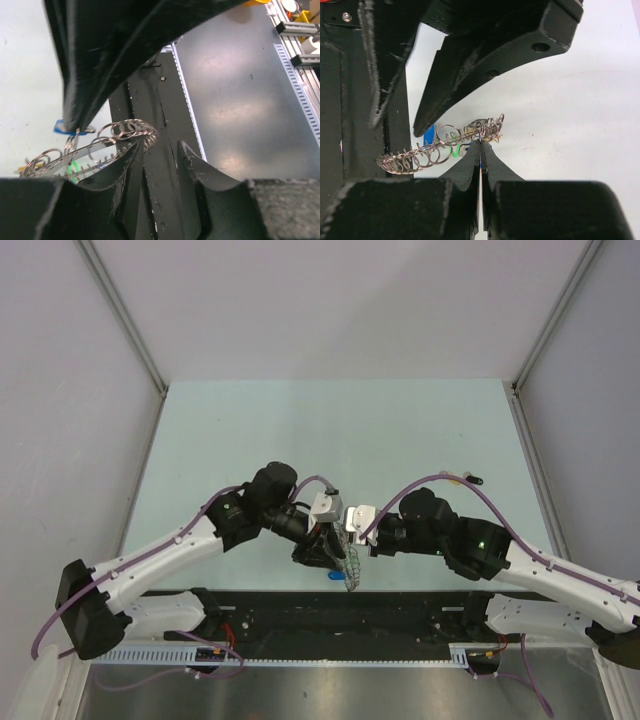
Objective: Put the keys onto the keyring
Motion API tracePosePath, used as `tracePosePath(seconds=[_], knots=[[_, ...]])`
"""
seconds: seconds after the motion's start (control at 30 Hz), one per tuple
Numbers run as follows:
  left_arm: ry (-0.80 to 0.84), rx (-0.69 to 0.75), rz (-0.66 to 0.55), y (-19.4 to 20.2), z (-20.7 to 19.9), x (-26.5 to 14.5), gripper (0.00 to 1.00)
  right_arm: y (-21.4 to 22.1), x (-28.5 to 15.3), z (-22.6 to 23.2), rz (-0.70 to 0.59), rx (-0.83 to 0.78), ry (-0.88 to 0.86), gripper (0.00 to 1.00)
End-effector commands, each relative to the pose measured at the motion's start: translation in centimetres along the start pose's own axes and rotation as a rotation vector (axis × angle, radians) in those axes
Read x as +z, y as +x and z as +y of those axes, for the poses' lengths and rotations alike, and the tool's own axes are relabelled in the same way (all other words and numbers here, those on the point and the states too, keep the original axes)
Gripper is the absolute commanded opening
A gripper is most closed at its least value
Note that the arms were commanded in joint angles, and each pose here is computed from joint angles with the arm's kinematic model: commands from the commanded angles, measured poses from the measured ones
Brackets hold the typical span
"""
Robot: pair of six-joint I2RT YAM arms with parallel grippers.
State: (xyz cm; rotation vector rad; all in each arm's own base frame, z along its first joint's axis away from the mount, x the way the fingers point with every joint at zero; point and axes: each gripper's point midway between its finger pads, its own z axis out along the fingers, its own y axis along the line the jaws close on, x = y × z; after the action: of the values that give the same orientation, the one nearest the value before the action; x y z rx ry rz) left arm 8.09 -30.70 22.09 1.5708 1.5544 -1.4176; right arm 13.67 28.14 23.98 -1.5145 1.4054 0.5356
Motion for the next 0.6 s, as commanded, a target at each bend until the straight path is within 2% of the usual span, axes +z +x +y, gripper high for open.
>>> tracePosePath(seconds=[0.0,0.27,0.57], knots=[[0.017,0.075,-0.029,-0.9,-0.9,-0.2,0.38,-3.5,-1.0,-1.6,-0.098,-0.016,0.055,0.00],[-0.313,0.136,-0.048,-2.2,3.6,-2.7,0.38,-3.6,-1.4,-1.5,-0.106,-0.015,0.053,0.00],[-0.354,0.183,0.001,-2.3,6.4,-2.6,0.38,-3.8,-1.5,-1.2,-0.113,-0.020,0.038,0.00]])
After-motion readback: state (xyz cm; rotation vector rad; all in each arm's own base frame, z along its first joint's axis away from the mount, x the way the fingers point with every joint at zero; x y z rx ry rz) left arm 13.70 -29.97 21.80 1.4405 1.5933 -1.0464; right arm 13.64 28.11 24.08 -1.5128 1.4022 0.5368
